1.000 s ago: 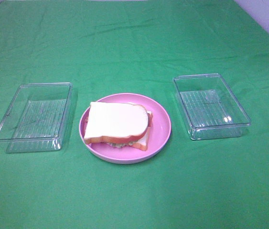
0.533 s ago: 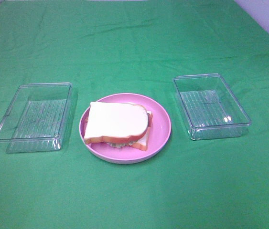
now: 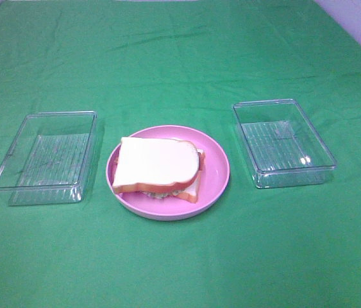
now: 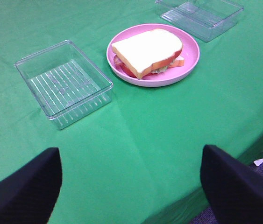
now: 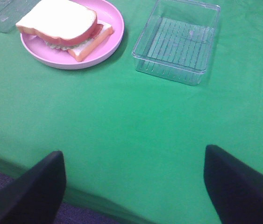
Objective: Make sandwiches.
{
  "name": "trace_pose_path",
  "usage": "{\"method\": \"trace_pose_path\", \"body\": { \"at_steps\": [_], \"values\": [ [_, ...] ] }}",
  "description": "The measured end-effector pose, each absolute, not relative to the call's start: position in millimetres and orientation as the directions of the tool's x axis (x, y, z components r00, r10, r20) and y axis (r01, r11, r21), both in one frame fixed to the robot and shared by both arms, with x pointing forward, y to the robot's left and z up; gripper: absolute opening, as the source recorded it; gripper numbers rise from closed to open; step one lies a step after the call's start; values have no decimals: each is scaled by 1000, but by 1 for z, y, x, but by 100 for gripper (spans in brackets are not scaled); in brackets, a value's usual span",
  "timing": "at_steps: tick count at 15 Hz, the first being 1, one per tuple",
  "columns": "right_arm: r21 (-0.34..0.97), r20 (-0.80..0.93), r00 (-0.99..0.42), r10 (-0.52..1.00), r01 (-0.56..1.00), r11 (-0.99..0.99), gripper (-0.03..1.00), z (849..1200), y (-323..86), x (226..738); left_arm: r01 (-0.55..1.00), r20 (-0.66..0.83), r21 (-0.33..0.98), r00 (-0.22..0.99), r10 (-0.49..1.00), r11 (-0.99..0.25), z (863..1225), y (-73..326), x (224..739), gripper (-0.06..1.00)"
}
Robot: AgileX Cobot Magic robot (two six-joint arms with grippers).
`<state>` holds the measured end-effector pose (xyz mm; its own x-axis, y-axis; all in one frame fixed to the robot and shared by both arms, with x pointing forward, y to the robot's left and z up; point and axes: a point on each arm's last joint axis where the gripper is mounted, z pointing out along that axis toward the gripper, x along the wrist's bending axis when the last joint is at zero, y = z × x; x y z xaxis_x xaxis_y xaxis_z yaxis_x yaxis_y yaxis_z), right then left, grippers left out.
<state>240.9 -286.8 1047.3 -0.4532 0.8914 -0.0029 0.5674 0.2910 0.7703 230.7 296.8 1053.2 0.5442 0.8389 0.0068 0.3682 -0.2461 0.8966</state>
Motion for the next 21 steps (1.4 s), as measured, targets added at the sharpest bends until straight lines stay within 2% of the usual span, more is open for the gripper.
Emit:
{"method": "trace_pose_path", "body": {
  "at_steps": [8,11,14,16,21],
  "values": [
    [771,8,-451,892,571,282,76,1047,-286,241,373,4,897,532,847,-239,1053,296,231,77],
    [772,22,-368,929,597,218,76,1048,-285,242,404,4,897,402,915,-182,1053,295,231,77],
    [774,22,-228,973,621,128,76,1048,-286,244,438,4,897,130,992,-61,1053,293,233,77],
    [790,18,-177,984,605,95,76,1048,-286,240,442,4,897,16,1000,-11,1053,293,234,77],
    [846,4,-136,991,529,69,76,1047,-285,227,443,4,897,-29,1000,9,1053,293,234,77]
  ]
}}
